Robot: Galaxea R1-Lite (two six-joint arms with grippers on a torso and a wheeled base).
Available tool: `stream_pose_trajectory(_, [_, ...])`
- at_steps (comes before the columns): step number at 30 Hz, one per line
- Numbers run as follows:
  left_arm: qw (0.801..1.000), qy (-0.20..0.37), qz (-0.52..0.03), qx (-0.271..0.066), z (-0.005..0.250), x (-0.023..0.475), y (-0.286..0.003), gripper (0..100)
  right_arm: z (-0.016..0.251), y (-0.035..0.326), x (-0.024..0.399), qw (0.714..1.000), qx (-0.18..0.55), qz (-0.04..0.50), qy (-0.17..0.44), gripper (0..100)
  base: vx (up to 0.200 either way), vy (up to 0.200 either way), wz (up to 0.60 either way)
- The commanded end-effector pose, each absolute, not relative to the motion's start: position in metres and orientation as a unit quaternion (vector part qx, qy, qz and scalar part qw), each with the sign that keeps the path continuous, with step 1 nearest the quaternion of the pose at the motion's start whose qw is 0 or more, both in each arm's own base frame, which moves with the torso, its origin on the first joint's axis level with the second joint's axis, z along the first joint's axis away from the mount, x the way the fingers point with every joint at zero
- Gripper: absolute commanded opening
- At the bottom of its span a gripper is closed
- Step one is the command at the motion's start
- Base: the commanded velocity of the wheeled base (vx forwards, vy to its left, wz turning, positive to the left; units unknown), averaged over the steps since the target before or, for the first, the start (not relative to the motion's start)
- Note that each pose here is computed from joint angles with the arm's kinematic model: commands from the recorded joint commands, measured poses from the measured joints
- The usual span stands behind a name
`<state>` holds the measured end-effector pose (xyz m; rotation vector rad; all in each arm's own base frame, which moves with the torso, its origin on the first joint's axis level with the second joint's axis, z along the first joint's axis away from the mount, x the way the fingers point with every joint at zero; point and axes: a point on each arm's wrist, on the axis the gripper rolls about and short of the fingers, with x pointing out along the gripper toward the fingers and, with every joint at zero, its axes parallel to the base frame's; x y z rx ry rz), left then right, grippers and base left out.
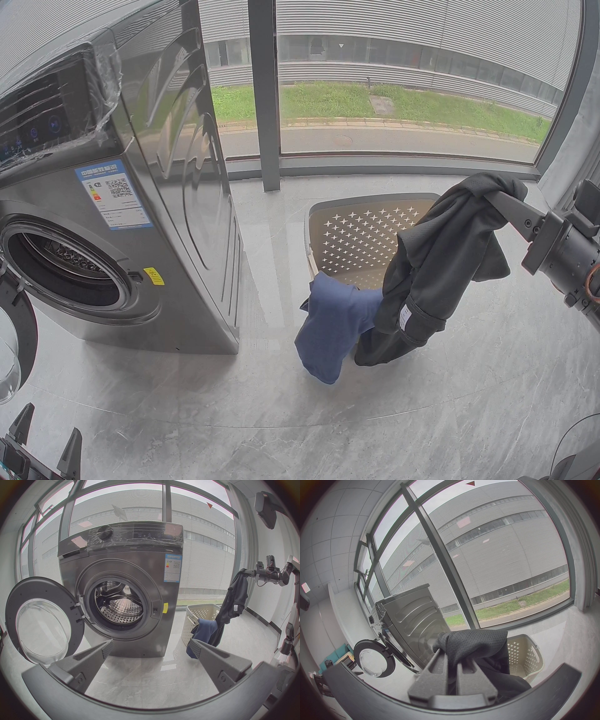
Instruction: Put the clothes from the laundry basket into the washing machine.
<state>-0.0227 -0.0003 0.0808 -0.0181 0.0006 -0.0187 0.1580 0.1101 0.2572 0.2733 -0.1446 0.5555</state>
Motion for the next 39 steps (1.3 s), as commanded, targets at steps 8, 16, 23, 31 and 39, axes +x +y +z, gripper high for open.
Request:
stream_pose_trajectory(8, [1.0, -0.001, -0.009, -0.009, 0.076, -0.023, 0.0, 100, 0.251, 0.112, 0.16, 0.95, 0.135, 0.275, -0.058, 0, -0.1, 0.0, 0.0])
stream_pose_trajectory(16, [1.0, -0.001, -0.009, -0.009, 0.076, -0.023, 0.0, 100, 0.245, 0.113, 0.164, 0.951, 0.137, 0.273, -0.044, 0, -0.2, 0.0, 0.0])
stream_pose_trajectory(23, [1.0, -0.001, -0.006, -0.008, 0.076, -0.023, 0.0, 100, 0.244, 0.113, 0.164, 0.951, 0.137, 0.273, -0.043, 0, -0.171, 0.0, 0.0])
stream_pose_trajectory(31, [1.0, -0.001, -0.01, -0.008, 0.076, -0.023, 0.0, 100, 0.24, 0.113, 0.162, 0.95, 0.135, 0.278, -0.035, 0, 0.0, 0.075, 0.0])
stream_pose_trajectory(39, [1.0, -0.001, -0.011, -0.008, 0.076, -0.023, 0.0, 100, 0.237, 0.113, 0.162, 0.949, 0.132, 0.286, -0.029, 0, 0.0, 0.2, 0.0])
